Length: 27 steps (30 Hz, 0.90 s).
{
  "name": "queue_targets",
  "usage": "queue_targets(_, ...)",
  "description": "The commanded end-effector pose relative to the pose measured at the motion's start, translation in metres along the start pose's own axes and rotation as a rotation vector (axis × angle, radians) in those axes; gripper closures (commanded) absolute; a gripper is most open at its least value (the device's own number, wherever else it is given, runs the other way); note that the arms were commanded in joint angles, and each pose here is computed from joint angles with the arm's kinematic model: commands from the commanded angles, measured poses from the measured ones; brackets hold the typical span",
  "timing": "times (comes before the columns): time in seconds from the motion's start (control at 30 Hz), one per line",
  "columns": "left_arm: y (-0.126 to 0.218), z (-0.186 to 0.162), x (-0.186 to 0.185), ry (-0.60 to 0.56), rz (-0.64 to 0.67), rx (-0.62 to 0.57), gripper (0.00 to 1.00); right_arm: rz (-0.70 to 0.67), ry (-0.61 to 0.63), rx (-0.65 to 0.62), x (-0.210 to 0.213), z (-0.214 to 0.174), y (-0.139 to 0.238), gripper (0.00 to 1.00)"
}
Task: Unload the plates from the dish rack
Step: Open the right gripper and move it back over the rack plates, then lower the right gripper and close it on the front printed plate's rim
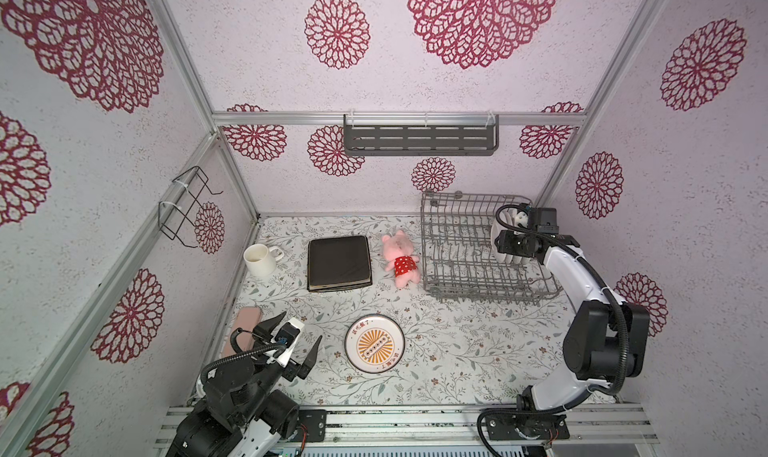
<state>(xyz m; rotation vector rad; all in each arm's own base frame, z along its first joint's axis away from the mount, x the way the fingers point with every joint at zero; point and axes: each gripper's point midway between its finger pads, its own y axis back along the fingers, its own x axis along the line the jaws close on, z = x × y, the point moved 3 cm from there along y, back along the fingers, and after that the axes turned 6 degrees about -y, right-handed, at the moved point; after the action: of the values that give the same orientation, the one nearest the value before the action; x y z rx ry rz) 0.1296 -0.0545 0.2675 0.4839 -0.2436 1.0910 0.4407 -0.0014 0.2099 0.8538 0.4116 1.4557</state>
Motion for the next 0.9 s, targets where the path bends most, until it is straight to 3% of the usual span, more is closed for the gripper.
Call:
queue_targets(0.0, -0.005, 0.001, -0.003, -0.020, -0.017, -0.001, 0.03, -0.026, 0.027, -0.060, -0.002, 0.022, 0.005, 0.48)
queue_targets(0.87, -0.008, 0.000, -0.004, -0.022, -0.027, 0.016, 0.03, -0.076, 0.079, -0.057, -0.015, 0.031, -0.029, 0.55)
